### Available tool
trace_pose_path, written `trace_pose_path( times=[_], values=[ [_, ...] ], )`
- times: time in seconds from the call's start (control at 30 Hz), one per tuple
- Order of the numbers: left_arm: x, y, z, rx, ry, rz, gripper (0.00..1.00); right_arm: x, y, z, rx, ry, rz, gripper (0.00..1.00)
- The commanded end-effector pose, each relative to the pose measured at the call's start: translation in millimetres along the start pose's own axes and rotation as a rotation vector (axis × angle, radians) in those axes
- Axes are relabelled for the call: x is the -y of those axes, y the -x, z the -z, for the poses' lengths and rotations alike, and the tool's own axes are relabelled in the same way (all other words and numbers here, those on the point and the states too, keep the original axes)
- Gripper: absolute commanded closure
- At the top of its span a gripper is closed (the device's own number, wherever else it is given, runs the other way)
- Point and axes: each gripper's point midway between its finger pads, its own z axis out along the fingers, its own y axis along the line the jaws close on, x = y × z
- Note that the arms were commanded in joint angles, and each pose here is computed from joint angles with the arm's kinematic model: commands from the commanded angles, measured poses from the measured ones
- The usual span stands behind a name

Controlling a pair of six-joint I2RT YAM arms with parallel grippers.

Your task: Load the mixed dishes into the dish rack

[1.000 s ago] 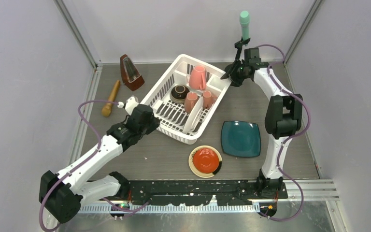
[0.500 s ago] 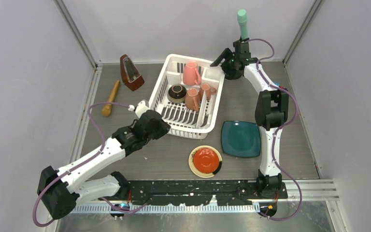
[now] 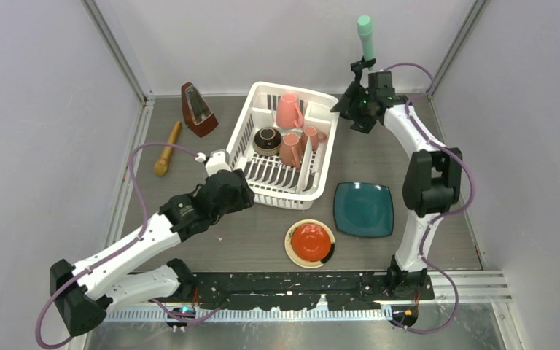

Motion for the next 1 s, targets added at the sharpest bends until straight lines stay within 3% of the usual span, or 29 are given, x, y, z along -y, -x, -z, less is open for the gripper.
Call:
trace_pose_path(
  times=[0.0,0.17,0.3,0.53,0.97],
  values=[
    [13.4,29.1,20.7,0.072,-0.084,-0.164,0.44,-7.9,20.1,68.8,0.145,0.035,0.082,0.02],
    [36.2,29.7,38.8,0.054,-0.254,-0.335,0.31,50.8,-6.2,97.9,0.137,-0.009,0.029,0.04],
    [66.4,26.3,58.7,0.056,-0.471,-0.461,0.31,105.5,-38.1,132.4,0.113,-0.109,-0.005,0.07],
    [90.7,16.0,60.6,0.009,-0.587,-0.508,0.31,194.4,-93.5,181.2,0.111,-0.331,-0.188,0.12],
    [100.2,-5.9,67.1,-0.09,-0.685,-0.531,0.29,245.4,-158.7,192.6,0.118,-0.485,-0.384,0.07]
  ],
)
